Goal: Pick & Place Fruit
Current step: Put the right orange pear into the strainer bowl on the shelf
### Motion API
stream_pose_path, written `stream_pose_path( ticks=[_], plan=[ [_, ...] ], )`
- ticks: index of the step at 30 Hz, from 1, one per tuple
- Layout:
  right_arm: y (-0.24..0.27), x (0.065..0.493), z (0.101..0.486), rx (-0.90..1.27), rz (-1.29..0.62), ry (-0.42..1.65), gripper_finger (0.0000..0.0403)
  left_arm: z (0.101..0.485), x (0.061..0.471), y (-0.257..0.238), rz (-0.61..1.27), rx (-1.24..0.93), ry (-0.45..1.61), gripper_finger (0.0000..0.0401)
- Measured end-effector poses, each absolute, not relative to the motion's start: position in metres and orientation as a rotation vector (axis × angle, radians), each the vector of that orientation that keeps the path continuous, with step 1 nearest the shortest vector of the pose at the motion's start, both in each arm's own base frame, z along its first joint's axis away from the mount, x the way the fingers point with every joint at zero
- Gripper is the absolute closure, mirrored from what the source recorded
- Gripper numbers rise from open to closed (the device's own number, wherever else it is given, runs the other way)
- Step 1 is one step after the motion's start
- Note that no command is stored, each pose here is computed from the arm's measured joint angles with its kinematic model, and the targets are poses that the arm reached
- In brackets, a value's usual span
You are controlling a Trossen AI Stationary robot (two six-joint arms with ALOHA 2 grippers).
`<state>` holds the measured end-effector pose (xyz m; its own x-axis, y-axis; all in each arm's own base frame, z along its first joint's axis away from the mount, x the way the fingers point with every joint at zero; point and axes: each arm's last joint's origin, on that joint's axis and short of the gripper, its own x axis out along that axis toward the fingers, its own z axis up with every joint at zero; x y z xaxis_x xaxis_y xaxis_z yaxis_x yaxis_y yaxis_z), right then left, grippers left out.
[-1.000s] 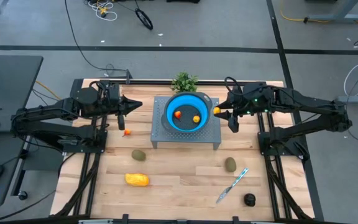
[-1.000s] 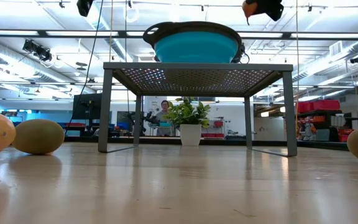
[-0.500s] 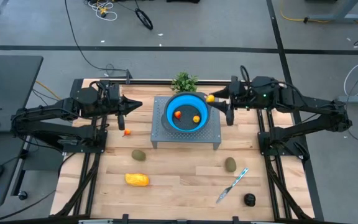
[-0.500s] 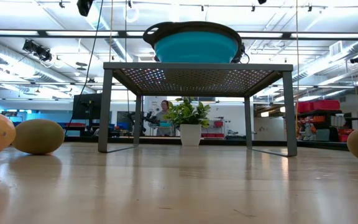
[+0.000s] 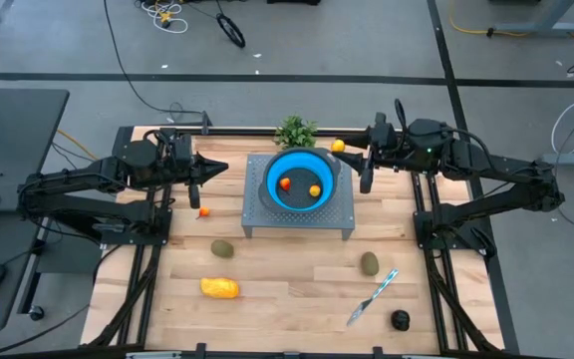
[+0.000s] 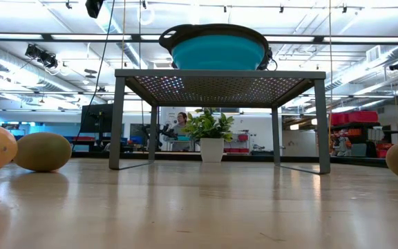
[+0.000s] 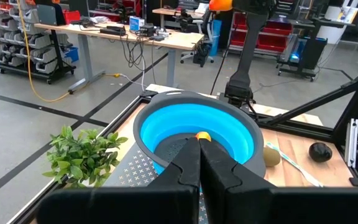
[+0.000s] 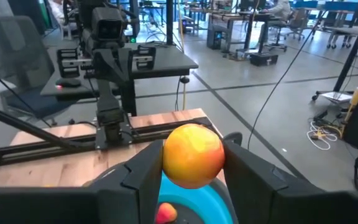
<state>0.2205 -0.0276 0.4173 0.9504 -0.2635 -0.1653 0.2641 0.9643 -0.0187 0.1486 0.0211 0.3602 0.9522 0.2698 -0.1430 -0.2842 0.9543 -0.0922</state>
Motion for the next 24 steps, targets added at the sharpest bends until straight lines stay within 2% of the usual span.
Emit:
stream_pose_path(
  ticks=[12, 24],
  plan=[
    [-0.03, 0.228, 0.412, -0.001, -0.313, 0.199, 0.0238, 0.36, 0.149, 0.021, 0.282, -0.111, 0.13, 0.0399],
    [-0.035, 0.273, 0.375, -0.009, -0.312, 0.355, 0.0238, 0.36, 0.149, 0.021, 0.282, -0.111, 0.13, 0.0399]
  ],
)
